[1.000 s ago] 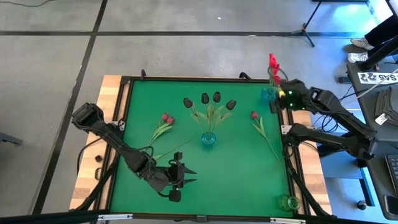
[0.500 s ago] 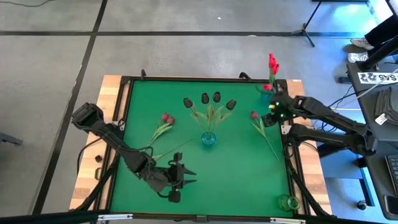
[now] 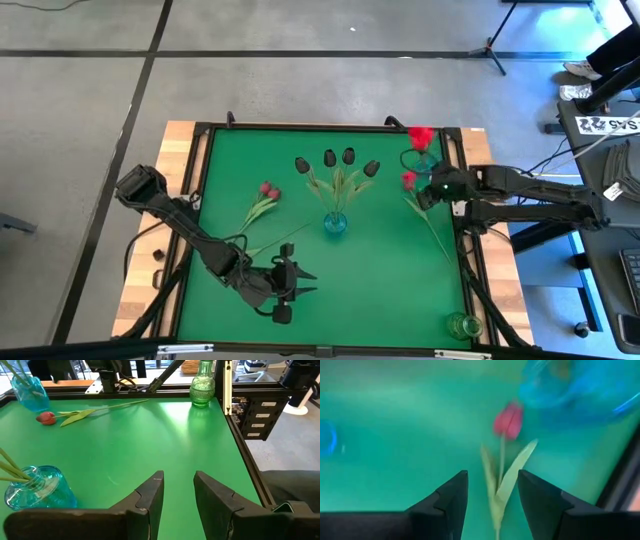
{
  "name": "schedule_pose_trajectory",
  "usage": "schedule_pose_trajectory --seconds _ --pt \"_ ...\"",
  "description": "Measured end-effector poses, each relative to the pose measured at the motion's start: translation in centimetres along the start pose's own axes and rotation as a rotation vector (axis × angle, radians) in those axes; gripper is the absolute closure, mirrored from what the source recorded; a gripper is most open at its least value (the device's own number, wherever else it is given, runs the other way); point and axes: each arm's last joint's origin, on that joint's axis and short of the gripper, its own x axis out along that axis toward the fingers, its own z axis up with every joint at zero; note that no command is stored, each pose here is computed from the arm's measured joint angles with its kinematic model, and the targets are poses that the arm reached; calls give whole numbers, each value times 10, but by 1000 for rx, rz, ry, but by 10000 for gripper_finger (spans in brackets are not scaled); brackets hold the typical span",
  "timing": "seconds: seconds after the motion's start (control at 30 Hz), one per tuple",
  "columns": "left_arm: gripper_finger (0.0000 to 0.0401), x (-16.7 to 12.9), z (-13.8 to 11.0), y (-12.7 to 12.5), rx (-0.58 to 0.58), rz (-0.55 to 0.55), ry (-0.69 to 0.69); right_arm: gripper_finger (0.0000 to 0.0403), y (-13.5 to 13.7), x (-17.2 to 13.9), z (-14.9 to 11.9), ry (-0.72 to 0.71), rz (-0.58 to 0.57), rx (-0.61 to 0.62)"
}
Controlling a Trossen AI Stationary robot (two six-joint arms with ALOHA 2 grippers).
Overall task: Sort flowers into vase by color
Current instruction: Adjust the top blue vase
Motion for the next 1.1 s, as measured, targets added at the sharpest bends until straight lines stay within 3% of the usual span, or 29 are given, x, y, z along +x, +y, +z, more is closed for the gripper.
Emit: schedule_pose_trajectory --seconds 0.23,0.4,0.6,0.83,1.1 --pt "296 0 0 0 -1 -1 -1 231 -12 -34 11 -272 -166 35" --pt "296 0 0 0 -1 -1 0 231 -19 -47 9 -317 -145 52" --pt "296 0 0 0 -1 -1 -1 231 -8 -46 12 -253 -13 -220" --pt "296 3 1 4 1 12 -1 218 21 -15 30 -168 -93 -549" --pt "296 -3 -2 2 60 52 21 165 50 23 46 -133 -139 -855"
